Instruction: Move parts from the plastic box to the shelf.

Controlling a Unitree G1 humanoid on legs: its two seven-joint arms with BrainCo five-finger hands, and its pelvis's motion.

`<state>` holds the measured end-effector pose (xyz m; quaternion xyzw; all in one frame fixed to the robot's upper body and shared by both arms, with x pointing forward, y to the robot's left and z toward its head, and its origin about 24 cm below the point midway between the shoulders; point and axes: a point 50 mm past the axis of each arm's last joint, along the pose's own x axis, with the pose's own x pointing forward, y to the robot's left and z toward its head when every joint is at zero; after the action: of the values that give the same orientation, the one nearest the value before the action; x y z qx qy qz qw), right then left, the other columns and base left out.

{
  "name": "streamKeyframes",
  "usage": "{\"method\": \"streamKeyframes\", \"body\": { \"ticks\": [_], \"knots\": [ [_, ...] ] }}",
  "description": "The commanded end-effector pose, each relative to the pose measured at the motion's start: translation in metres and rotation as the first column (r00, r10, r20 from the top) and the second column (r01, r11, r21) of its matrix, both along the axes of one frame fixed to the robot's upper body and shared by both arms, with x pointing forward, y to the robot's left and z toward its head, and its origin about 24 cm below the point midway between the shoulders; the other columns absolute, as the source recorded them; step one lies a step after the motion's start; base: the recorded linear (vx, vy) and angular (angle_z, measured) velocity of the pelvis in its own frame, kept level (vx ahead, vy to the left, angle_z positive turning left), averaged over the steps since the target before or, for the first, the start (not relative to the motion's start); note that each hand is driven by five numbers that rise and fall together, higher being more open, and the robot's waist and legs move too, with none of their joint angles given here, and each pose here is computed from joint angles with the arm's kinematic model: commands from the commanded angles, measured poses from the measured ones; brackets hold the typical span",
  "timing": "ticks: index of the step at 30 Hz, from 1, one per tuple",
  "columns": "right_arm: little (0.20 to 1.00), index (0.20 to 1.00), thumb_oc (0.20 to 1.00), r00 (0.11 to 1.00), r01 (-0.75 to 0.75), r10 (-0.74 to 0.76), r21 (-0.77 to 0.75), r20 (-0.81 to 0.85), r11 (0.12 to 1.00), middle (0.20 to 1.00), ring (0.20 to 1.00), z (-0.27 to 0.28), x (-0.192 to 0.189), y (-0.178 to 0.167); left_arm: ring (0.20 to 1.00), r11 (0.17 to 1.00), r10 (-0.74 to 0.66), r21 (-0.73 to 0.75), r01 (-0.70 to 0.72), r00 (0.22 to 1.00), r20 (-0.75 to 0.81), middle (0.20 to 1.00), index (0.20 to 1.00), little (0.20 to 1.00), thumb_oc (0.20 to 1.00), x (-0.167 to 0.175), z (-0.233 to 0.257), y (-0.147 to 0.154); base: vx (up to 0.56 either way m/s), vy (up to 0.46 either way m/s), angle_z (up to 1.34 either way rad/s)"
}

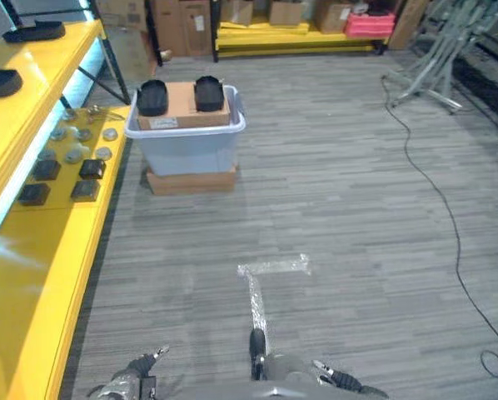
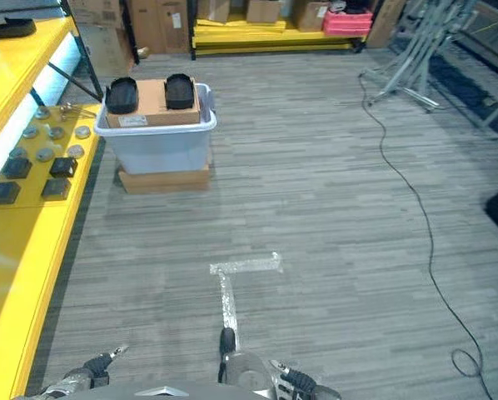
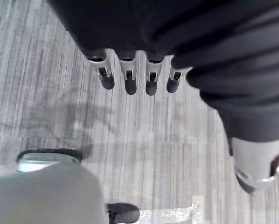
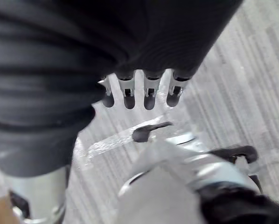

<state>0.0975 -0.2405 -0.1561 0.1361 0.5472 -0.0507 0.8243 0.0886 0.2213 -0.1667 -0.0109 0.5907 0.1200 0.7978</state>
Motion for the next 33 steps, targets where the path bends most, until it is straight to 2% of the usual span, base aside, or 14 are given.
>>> {"method": "streamKeyframes", "body": {
  "ticks": [1,9,15,21,24,29,33],
  "knots": [
    [1.0,1.0,1.0,0.999,-0.039,0.037,-0.104,-0.021,0.994,1.0,1.0,0.004,-0.002,-0.019,1.0,1.0,-0.004,0.029,0.001,0.996,0.086,1.0,1.0,1.0,1.0,0.024,0.009,0.01,0.21,-0.109,-0.09],
    [1.0,1.0,1.0,0.998,-0.032,0.041,-0.175,0.046,0.984,1.0,1.0,0.013,0.019,-0.03,1.0,0.998,-0.041,0.038,0.041,0.999,0.012,1.0,1.0,1.0,1.0,0.002,0.003,0.01,0.46,0.077,-0.03],
    [1.0,1.0,1.0,0.998,0.017,-0.009,-0.146,0.057,0.989,1.0,1.0,0.012,0.022,-0.026,1.0,0.998,-0.021,0.062,0.022,1.0,-0.022,1.0,1.0,1.0,1.0,-0.012,0.002,0.02,0.36,0.209,-0.24],
    [1.0,1.0,1.0,0.997,0.021,-0.012,-0.103,0.083,0.994,1.0,1.0,0.006,0.018,-0.008,1.0,0.989,-0.081,0.124,0.076,0.996,0.036,1.0,1.0,1.0,1.0,0.012,0.01,0.029,0.31,0.241,-0.04],
    [1.0,1.0,1.0,0.994,-0.034,0.043,-0.099,0.096,0.994,1.0,1.0,0.005,0.024,0.002,1.0,0.987,-0.101,0.134,0.088,0.991,0.088,1.0,1.0,1.0,1.0,0.028,0.015,0.03,0.31,0.039,0.32],
    [1.0,1.0,1.0,0.989,-0.074,0.089,-0.126,0.121,0.989,1.0,1.0,0.007,0.023,0.0,1.0,0.987,-0.133,0.118,0.113,0.975,0.178,1.0,1.0,1.0,1.0,0.059,0.023,0.021,0.37,-0.084,0.31],
    [1.0,1.0,1.0,0.987,-0.091,0.11,-0.162,0.116,0.983,1.0,1.0,0.007,0.021,-0.002,1.0,0.991,-0.119,0.088,0.104,0.976,0.181,1.0,1.0,1.0,1.0,0.061,0.022,0.014,0.31,-0.145,0.7]
  ]
}}
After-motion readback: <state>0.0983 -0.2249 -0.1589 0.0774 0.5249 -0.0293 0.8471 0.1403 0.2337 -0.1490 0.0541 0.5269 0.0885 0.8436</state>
